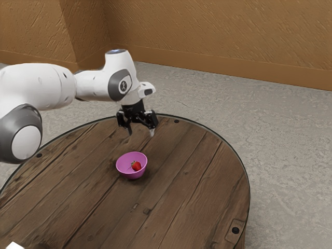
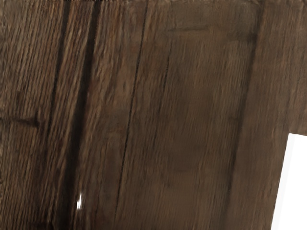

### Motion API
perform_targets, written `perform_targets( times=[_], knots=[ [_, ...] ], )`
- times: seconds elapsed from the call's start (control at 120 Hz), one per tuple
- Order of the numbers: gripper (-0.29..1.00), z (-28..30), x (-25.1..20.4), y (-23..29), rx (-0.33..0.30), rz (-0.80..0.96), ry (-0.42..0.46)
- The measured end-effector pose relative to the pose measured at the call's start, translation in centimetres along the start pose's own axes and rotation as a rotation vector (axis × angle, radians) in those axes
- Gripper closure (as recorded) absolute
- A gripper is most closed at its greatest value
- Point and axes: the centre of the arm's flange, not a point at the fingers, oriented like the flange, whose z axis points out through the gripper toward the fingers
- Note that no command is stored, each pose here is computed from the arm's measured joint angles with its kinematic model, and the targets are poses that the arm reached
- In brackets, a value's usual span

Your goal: Take strawberry from the bowl

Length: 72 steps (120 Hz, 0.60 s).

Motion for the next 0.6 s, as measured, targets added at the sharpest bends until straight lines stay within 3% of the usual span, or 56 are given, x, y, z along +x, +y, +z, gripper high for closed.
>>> perform_targets(
  times=[0.183,0.325,0.442,0.6],
  knots=[
    [0.0,2.3,-2.0,-1.0,-0.007,-0.167,0.006],
    [0.0,4.9,-3.5,-1.6,0.025,-0.287,0.01],
    [0.01,5.2,-4.3,-2.8,0.052,-0.382,0.033],
    [0.07,4.4,-4.6,-2.0,0.045,-0.477,0.076]
  ],
)
